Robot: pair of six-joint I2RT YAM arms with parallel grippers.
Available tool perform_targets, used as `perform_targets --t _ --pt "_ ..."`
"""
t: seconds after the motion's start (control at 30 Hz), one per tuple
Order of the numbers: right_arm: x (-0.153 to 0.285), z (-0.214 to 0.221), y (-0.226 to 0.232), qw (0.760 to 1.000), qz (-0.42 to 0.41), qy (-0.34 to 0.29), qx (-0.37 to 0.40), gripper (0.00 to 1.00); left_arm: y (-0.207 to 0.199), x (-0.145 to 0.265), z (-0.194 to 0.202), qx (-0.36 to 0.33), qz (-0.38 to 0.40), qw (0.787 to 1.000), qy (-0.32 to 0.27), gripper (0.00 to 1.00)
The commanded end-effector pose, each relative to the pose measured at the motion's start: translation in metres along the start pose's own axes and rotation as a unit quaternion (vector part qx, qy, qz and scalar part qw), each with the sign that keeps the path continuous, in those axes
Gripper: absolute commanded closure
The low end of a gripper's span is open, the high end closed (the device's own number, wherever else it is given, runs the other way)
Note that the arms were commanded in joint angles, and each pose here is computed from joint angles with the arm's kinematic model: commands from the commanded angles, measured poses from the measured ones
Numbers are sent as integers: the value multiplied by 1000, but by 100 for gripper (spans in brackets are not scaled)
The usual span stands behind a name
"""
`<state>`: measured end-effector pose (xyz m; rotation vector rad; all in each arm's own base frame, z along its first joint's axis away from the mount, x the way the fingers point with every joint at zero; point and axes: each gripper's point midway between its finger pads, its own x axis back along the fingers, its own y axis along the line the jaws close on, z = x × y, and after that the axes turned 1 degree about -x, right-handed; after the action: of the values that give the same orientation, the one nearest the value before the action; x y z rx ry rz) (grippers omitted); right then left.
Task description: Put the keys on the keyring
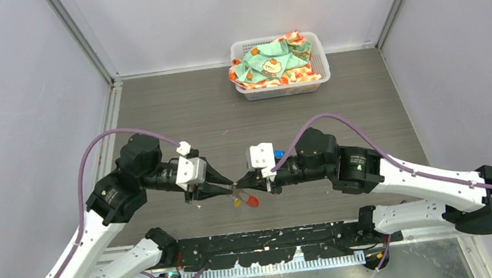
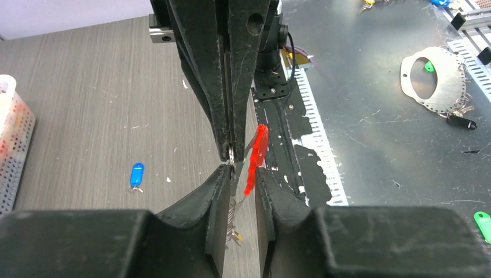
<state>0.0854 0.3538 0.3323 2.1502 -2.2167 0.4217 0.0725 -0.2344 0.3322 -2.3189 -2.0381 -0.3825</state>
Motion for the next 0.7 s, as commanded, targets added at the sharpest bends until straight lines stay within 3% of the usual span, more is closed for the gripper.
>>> perform_targets --t 0.0,0.13,0.3,0.43,0.53,0.6,0.67 --pt "9 -51 -6 994 22 -103 -4 99 -4 4 -15 -21 4 1000 -11 77" --pt "6 -50 -5 994 20 -103 -13 99 -4 4 -19 -13 7 1000 -14 85" --pt "1 -47 -5 995 18 -95 -27 99 -3 3 -20 -9 3 1000 -15 88" --pt "-1 -46 -6 995 19 -92 -38 97 1 4 -18 -9 -8 1000 -12 99" --pt "6 -49 -5 994 23 -96 -51 70 5 5 -16 -8 -24 1000 -6 100" --pt "16 -51 -6 993 32 -99 -52 58 4 6 -17 -7 -24 1000 -8 100" --pt "28 -54 -6 992 43 -108 -48 51 -1 6 -20 -8 -12 1000 -15 99"
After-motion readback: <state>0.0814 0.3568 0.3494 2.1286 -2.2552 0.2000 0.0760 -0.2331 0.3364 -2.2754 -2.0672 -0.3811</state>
